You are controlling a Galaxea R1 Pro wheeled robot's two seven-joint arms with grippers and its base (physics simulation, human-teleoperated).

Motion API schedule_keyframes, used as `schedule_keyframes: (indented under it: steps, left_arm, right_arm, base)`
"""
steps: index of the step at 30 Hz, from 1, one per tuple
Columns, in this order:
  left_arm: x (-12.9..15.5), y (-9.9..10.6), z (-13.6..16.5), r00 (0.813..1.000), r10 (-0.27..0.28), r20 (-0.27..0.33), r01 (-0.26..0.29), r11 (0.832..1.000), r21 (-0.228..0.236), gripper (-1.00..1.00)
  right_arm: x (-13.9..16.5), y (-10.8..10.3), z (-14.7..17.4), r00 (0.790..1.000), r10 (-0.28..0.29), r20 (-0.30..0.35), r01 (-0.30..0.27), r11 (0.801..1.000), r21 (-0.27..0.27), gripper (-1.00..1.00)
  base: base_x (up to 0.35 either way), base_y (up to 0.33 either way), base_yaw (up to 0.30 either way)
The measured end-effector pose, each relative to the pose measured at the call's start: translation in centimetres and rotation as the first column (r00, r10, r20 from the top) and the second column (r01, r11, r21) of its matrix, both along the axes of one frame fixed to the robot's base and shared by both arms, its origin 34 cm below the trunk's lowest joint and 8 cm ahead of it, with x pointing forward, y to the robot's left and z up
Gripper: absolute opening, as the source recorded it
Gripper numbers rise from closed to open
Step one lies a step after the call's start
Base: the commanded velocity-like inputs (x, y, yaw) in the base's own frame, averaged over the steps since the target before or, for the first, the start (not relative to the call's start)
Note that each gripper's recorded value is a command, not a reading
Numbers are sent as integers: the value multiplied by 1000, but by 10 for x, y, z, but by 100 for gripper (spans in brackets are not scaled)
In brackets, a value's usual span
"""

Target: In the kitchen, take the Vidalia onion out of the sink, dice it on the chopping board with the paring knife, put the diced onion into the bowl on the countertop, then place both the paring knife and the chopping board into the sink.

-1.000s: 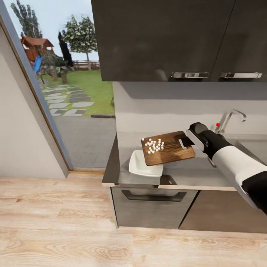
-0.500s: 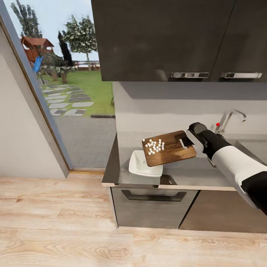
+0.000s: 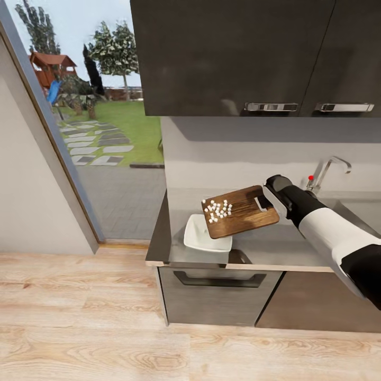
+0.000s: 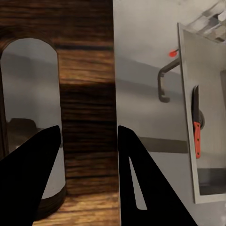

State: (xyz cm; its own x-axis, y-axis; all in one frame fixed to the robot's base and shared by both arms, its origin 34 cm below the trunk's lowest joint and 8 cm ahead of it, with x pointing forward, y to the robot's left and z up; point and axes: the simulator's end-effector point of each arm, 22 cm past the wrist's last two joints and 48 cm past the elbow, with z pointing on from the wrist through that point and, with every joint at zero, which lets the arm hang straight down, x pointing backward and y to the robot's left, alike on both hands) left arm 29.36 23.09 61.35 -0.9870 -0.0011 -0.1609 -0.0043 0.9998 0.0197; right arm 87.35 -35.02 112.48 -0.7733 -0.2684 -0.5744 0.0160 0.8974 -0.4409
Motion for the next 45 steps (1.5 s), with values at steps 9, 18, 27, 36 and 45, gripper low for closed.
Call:
schedule_keyframes:
  steps: [9, 18, 27, 36, 45]
  left_arm:
    - [0, 0, 0, 1000, 0, 0, 0, 1000, 0, 100]
    - [0, 0, 0, 1000, 0, 0, 0, 1000, -1, 100]
    - [0, 0, 0, 1000, 0, 0, 0, 1000, 0, 100]
    - [0, 0, 0, 1000, 0, 0, 0, 1000, 0, 100]
    - [0, 0, 0, 1000, 0, 0, 0, 1000, 0, 100]
  right_arm:
    - [0, 0, 0, 1000, 0, 0, 0, 1000, 0, -100]
    - [1, 7, 0, 1000, 10, -1, -10, 1000, -2, -100]
    - [2, 16, 0, 1000, 22, 0, -22, 1000, -7, -100]
    - [5, 2, 12, 1000, 25, 19, -23, 993, -117, -100]
    - [5, 2, 13, 999, 26, 19, -24, 993, -120, -100]
  base:
    - [0, 0, 0]
    - [0, 0, 0]
    - [0, 0, 0]
    - [0, 0, 0]
    - [0, 0, 0]
